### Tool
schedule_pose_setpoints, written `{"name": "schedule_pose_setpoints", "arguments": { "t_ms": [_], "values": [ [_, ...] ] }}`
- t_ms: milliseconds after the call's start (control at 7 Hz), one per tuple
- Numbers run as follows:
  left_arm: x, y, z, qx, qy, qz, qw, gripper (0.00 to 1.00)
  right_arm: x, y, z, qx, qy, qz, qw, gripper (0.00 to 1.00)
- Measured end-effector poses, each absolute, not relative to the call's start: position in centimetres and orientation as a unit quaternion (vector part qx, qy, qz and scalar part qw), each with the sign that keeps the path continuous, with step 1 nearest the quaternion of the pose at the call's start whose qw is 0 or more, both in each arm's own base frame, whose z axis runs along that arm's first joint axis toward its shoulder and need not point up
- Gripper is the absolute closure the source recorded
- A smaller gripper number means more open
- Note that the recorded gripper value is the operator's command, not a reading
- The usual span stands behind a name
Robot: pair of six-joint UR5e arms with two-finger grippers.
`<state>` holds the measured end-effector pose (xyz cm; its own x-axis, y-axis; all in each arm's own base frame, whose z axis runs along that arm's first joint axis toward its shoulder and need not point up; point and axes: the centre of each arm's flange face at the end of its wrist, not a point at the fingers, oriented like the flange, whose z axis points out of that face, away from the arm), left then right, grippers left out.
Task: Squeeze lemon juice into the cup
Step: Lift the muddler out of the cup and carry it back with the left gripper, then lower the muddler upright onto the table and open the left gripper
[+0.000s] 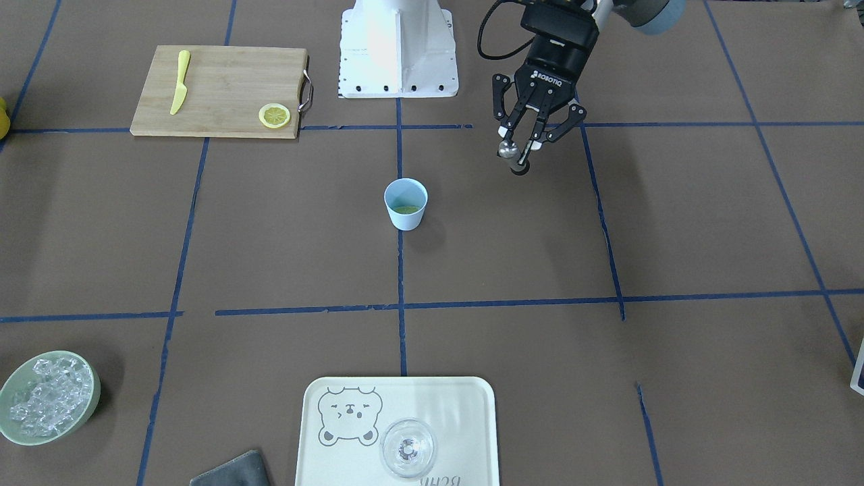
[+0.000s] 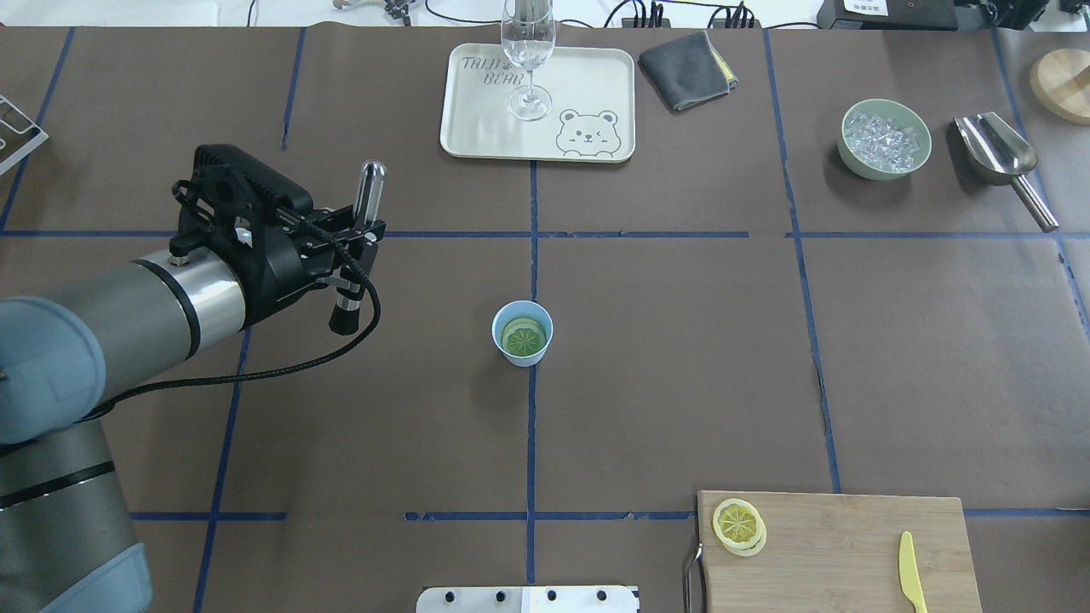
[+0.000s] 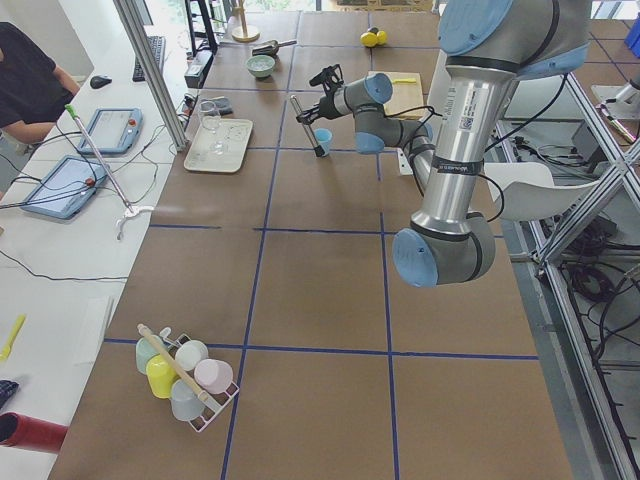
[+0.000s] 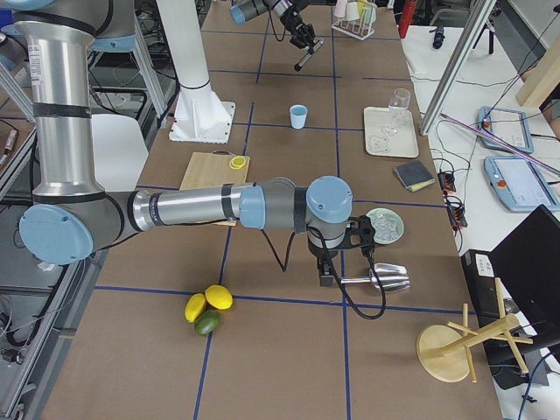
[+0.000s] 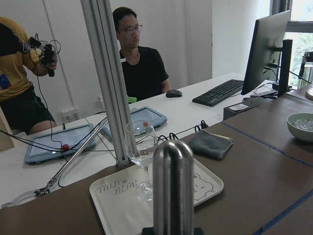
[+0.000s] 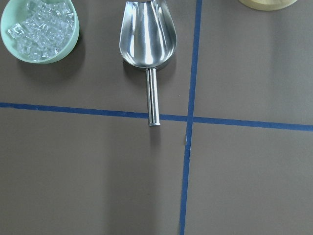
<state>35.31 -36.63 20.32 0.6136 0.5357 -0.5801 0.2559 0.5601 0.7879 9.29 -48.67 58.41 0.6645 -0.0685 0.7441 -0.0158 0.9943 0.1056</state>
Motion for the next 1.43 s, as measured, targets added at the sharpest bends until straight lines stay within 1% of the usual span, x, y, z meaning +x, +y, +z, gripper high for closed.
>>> {"name": "schedule_pose_setpoints", "arguments": {
  "t_ms": [429,571,714,1000,1143,1429],
  "values": [
    [33.3,-37.1,21.4,0.283,0.477,0.108,0.825,1.0,9.3,-48.7,58.4,0.052,-0.409,-0.015,0.911,0.0],
    [32.2,-38.0,22.2,0.236,0.486,0.107,0.835,1.0,9.3,-48.7,58.4,0.053,-0.409,-0.015,0.911,0.0],
    [30.7,-40.1,23.9,0.199,0.476,0.09,0.852,1.0,9.3,-48.7,58.3,0.054,-0.408,-0.016,0.911,0.0],
    [29.0,-45.1,30.0,0.11,0.44,0.044,0.89,1.0,9.3,-48.8,58.0,0.056,-0.408,-0.017,0.911,0.0],
    [28.5,-47.3,34.4,0.073,0.414,0.019,0.907,1.0,9.3,-49.0,57.9,0.057,-0.408,-0.017,0.911,0.0],
    [26.8,-49.1,43.2,0.021,0.365,-0.009,0.931,1.0,9.3,-49.0,58.0,0.055,-0.408,-0.016,0.911,0.0]
  ]
}}
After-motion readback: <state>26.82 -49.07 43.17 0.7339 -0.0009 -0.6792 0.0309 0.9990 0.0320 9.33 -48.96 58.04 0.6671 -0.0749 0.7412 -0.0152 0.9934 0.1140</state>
